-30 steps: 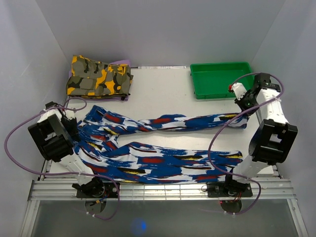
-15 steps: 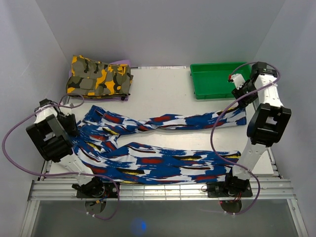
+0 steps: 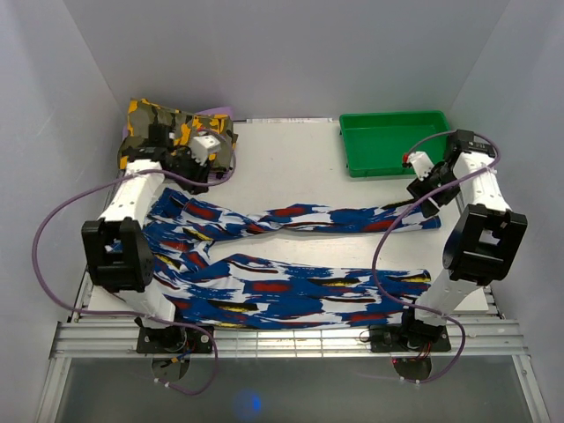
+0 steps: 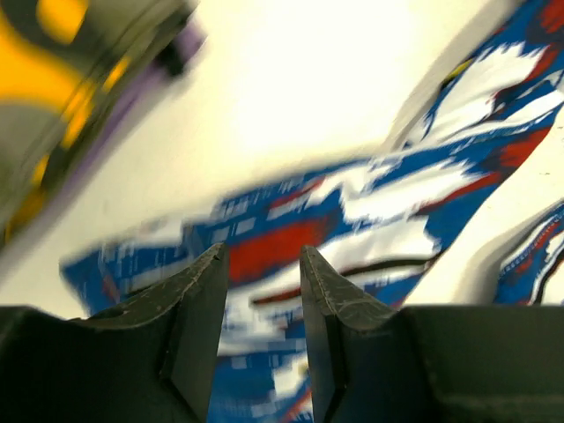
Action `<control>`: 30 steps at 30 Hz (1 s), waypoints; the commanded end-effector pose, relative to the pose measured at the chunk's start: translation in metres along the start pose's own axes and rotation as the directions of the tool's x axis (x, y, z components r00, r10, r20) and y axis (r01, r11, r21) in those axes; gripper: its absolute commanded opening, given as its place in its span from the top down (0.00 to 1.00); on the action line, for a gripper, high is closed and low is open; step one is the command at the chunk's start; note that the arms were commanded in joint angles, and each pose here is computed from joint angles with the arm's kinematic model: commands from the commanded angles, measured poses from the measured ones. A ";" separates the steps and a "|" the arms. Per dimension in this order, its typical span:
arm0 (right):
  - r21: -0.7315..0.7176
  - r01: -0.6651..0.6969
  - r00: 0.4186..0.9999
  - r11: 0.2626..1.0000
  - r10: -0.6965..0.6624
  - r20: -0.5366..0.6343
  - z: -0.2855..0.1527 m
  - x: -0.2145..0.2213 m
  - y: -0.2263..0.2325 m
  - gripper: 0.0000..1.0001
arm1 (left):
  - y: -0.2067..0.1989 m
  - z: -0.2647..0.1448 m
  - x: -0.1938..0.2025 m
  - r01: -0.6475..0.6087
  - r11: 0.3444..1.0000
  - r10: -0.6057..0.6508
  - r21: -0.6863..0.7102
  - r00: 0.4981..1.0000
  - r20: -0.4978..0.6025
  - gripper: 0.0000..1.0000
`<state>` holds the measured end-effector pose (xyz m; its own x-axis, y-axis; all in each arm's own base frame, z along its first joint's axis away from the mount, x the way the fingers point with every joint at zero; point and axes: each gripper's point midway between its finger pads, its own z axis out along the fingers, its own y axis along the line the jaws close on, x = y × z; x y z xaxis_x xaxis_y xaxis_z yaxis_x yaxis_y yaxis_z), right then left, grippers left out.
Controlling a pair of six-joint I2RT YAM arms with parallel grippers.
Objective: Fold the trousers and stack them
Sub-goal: Flatten the trousers out
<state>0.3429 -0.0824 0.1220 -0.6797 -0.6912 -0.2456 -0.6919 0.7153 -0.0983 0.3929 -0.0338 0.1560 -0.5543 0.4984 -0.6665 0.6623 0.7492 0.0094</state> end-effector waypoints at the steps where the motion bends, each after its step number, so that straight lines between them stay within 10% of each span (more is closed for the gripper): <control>1: -0.080 0.110 0.994 0.991 -0.110 0.000 0.018 0.005 0.026 0.32 | -0.024 0.038 -0.034 -0.256 0.961 0.255 0.103 0.967 0.022 0.51; 15: -0.027 0.247 0.969 0.969 -0.248 -0.002 0.085 -0.037 0.015 0.32 | -0.110 0.091 0.003 -0.537 0.646 0.634 0.542 0.773 0.010 0.55; 30: 0.040 0.247 0.969 0.968 -0.246 -0.018 0.094 -0.052 -0.003 0.84 | -0.134 0.096 0.028 -0.535 0.574 0.682 0.620 0.732 0.000 0.91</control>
<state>0.3849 -0.0365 0.0322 -0.5014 -0.8467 -0.1783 -0.8389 0.5262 -0.1395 0.3390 -0.1551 0.0573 0.0049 0.8868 -0.4621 0.9905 -0.0679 -0.1198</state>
